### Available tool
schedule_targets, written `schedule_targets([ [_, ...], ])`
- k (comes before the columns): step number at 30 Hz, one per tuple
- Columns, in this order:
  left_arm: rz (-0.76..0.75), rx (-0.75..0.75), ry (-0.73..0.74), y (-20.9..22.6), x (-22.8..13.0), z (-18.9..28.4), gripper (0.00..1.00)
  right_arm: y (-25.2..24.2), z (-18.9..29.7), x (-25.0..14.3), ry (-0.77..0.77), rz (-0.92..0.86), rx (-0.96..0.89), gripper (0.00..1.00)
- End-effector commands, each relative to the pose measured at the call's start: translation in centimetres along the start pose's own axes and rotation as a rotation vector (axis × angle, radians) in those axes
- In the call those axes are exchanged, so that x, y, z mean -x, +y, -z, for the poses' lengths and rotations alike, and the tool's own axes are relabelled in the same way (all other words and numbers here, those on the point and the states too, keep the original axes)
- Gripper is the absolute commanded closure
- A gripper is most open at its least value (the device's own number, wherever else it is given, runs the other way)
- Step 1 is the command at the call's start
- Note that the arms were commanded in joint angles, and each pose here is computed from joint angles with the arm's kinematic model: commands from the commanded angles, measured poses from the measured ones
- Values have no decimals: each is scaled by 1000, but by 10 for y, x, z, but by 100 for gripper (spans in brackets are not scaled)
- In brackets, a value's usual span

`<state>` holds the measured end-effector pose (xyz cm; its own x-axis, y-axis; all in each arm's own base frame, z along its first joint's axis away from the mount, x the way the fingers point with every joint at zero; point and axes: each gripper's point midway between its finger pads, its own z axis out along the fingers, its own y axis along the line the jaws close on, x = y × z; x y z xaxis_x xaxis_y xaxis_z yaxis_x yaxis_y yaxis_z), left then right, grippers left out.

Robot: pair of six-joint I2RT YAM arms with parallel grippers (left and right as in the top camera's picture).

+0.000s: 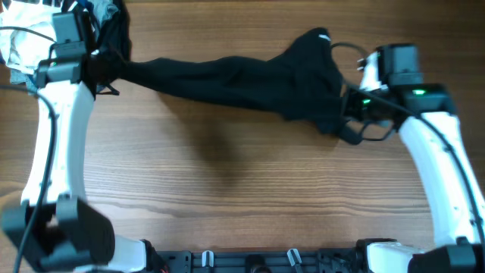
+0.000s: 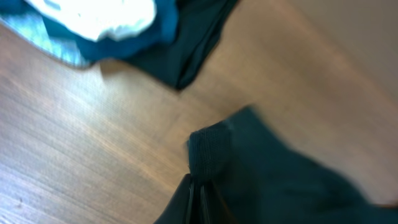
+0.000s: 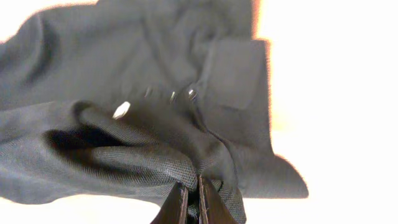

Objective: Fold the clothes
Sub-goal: 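Lift the shirt with both grippers and shake it out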

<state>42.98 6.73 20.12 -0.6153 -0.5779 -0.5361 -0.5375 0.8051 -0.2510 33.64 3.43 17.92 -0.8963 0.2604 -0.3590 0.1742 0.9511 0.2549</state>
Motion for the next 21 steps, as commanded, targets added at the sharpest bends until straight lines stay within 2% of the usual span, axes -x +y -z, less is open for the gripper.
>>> schedule_targets([
  [1,-8,-44,-138,-3,26,49,96,-14,56,39,-169,10,21,96],
  [6,-14,-214,-232,-27,37,103,96,-25,134,75,-367,-27,71,96],
  [10,-42,-406,-327,-51,42,165,96,-24,209,92,-544,-8,95,96],
  [21,-154,-770,-648,-85,15,343,96,-10,345,69,-848,30,32,96],
])
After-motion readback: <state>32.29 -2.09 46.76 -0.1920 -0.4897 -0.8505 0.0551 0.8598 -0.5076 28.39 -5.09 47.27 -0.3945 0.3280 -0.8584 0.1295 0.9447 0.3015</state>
